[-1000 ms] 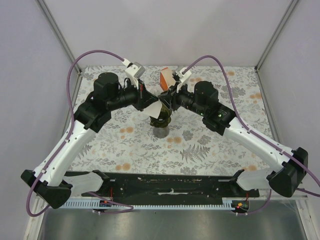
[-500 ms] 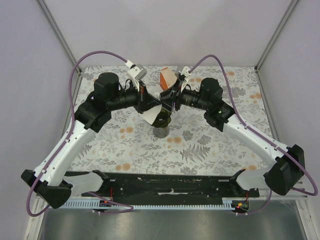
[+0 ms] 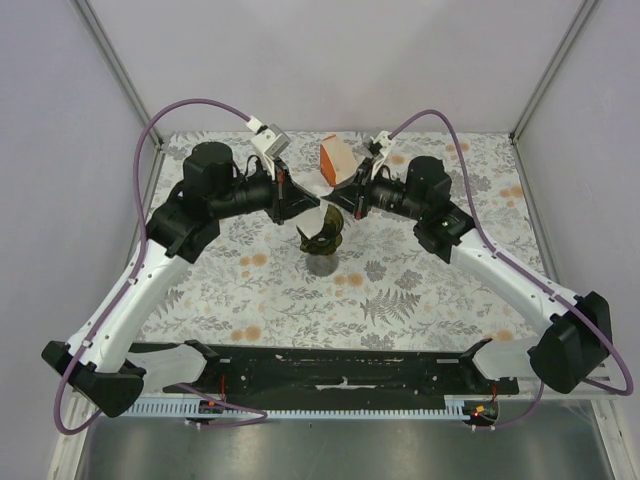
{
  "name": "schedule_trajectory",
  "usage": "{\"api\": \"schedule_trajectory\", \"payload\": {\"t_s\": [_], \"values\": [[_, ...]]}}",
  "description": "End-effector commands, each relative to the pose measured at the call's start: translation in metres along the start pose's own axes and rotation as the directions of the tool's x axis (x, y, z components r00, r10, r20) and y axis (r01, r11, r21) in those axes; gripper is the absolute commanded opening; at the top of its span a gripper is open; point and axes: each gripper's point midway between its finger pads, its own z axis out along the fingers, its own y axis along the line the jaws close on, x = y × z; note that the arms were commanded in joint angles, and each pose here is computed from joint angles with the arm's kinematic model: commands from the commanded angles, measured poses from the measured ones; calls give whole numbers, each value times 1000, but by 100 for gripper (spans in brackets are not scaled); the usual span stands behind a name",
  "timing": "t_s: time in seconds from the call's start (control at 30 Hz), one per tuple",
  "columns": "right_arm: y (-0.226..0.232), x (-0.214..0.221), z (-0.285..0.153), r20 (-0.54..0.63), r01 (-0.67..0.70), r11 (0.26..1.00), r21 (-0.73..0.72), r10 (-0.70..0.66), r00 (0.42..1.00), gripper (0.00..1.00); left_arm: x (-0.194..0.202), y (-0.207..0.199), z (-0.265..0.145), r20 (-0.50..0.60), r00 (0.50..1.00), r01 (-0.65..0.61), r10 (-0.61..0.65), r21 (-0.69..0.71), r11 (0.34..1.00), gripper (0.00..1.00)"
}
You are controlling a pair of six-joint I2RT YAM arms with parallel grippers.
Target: Place the coffee filter in the dripper
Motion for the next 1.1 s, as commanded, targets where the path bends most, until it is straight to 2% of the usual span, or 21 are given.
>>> {"api": "schedule_trajectory", "payload": {"t_s": [0.0, 0.2, 0.3, 0.33, 0.43, 0.47, 0.6, 0.73, 0.87, 1.07], "values": [[-42, -10, -21, 49, -48, 960, 275, 36, 998, 0, -15, 5, -7, 24, 998, -64, 65, -48, 997, 2], [-43, -9, -22, 24, -65, 935, 349, 60, 998, 0, -3, 19, -2, -42, 997, -68, 64, -85, 994, 2], [-42, -7, -22, 10, -74, 911, 405, 77, 997, 0, -8, 28, 1, -42, 991, -133, 129, -133, 982, 29], [-40, -9, -21, 20, -88, 907, 412, 87, 996, 0, -11, 28, 2, -45, 985, -172, 167, -144, 975, 45], [-35, -15, -18, 63, -144, 900, 412, 129, 990, 0, -13, 31, 7, -84, 947, -321, 310, -205, 925, 79], [-33, -18, -16, 73, -164, 899, 405, 147, 986, 0, -13, 31, 9, -99, 931, -364, 350, -224, 904, 83], [-20, -27, -9, 104, -195, 908, 370, 169, 980, 0, -18, 44, 7, -146, 879, -475, 454, -339, 812, 86], [-10, -28, -3, 98, -189, 919, 347, 165, 981, 0, -29, 67, 2, -164, 866, -490, 473, -471, 734, 84], [-4, -28, 1, 78, -168, 927, 334, 151, 985, 0, -38, 73, 3, -145, 866, -479, 479, -517, 709, 79], [4, -32, 6, 70, -152, 940, 305, 137, 988, 0, -23, 67, 13, -145, 883, -460, 447, -461, 759, 75]]}}
